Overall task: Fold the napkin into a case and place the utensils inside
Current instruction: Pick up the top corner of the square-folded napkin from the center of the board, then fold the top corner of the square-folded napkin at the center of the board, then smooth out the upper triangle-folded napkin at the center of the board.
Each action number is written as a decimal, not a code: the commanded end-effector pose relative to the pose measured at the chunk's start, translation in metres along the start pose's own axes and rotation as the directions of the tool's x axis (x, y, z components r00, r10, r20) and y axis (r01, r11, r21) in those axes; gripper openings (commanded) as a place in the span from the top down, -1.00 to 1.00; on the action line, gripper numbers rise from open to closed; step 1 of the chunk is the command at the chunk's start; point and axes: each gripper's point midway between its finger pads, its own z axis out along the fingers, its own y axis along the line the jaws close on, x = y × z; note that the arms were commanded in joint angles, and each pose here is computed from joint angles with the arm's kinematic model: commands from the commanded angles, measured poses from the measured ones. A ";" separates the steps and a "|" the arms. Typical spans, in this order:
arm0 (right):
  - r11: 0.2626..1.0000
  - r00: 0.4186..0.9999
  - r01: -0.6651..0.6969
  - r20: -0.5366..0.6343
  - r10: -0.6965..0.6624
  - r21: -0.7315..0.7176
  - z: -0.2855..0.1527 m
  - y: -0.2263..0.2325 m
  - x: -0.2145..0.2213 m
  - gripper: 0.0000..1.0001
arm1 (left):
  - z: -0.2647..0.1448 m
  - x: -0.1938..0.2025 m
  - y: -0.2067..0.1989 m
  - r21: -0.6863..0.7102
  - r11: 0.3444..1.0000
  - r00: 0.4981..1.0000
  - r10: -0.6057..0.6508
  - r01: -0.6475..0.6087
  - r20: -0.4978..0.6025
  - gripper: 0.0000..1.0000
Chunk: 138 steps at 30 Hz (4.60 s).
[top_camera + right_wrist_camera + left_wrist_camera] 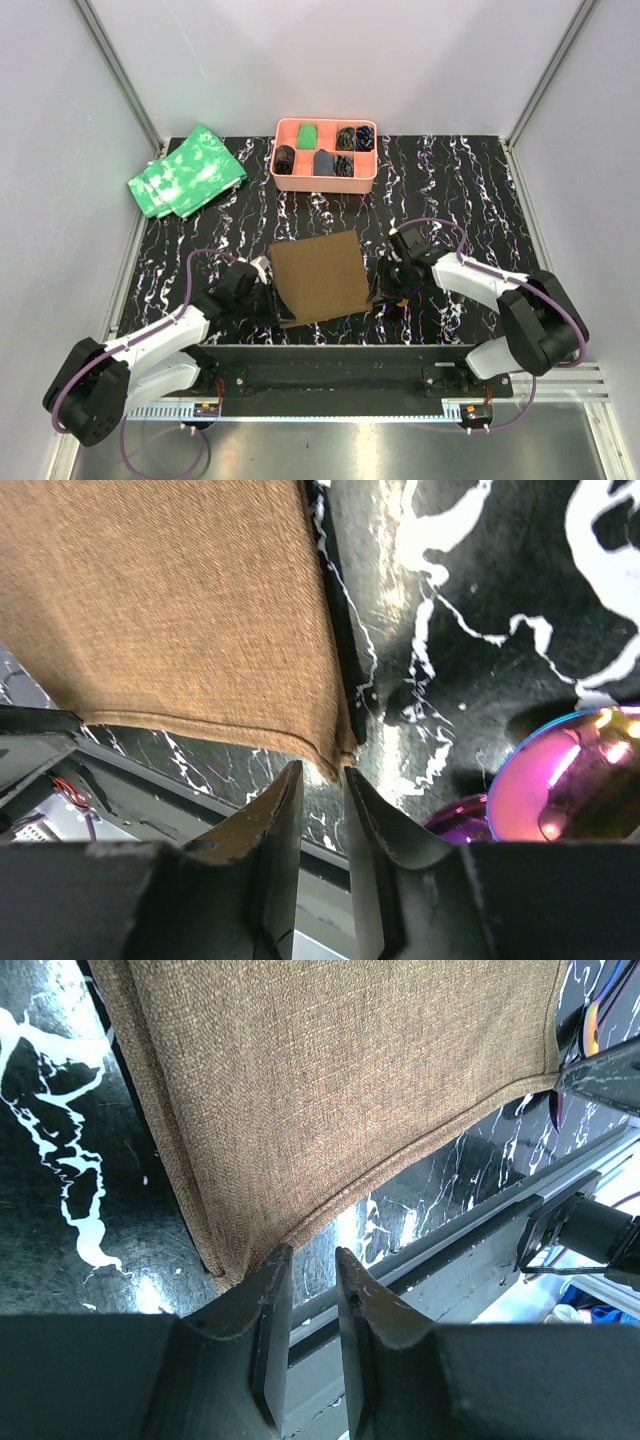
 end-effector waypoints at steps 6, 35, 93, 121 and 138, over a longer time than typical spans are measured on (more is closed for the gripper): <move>0.999 1.000 0.009 0.023 -0.008 -0.031 0.010 0.008 -0.008 0.49 | -0.004 -0.008 -0.021 0.058 0.998 0.999 0.024 -0.025 0.022 0.47; 0.958 0.988 0.153 0.020 -0.153 -0.244 -0.006 0.096 -0.034 0.94 | -0.003 -0.006 0.005 -0.027 0.999 0.997 -0.026 0.028 0.073 0.49; 0.820 0.975 0.136 -0.070 -0.209 -0.556 0.123 0.245 -0.129 0.95 | -0.037 -0.048 -0.032 0.058 0.998 0.959 -0.054 0.039 0.278 0.36; 0.832 0.964 0.245 0.036 -0.263 -0.498 0.055 0.254 -0.150 -0.08 | 0.011 -0.074 -0.007 -0.080 0.997 0.973 0.000 0.019 0.231 0.42; 0.843 0.990 0.143 0.082 -0.117 -0.518 0.061 0.114 -0.174 0.61 | 0.022 -0.053 0.017 -0.110 0.993 0.984 -0.031 0.051 0.177 0.43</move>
